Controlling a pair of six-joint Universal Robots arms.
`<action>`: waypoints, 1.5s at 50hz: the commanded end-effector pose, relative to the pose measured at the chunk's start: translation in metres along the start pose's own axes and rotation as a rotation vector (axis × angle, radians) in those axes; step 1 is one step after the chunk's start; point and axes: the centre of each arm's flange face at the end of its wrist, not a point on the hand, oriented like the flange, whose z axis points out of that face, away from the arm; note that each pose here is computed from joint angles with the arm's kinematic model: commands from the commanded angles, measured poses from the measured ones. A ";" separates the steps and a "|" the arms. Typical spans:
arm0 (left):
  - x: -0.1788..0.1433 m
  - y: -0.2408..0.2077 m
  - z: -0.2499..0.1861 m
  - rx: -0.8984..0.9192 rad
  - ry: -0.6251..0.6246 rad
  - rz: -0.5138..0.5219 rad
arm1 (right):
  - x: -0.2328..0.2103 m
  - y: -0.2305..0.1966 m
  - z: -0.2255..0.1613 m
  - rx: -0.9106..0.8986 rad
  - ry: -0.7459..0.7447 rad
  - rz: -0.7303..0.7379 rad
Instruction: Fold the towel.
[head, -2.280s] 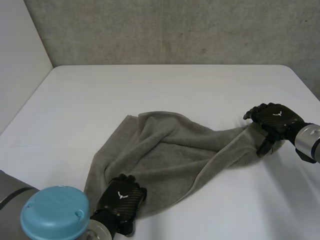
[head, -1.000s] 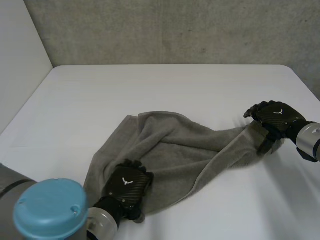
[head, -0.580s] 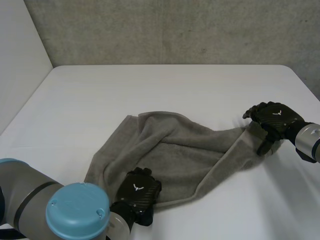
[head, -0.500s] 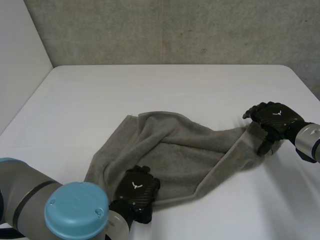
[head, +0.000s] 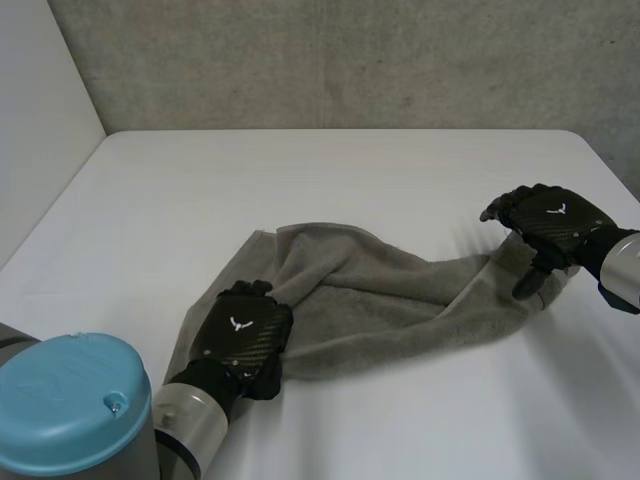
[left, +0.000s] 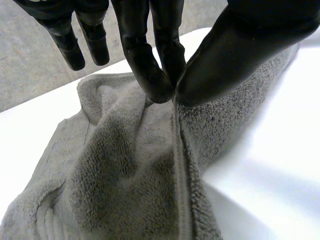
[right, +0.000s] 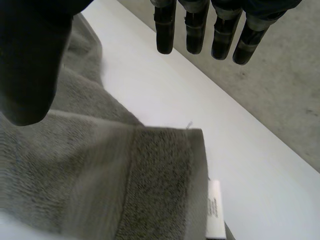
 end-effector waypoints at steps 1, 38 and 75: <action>-0.001 0.007 -0.003 -0.025 0.000 0.004 | -0.004 -0.003 0.000 -0.003 -0.067 -0.001; -0.014 0.001 -0.009 -0.047 -0.039 0.006 | 0.002 -0.020 0.005 0.034 -0.039 -0.108; -0.088 -0.263 0.057 1.038 -0.225 0.181 | 0.062 -0.245 -0.040 0.866 0.395 -0.162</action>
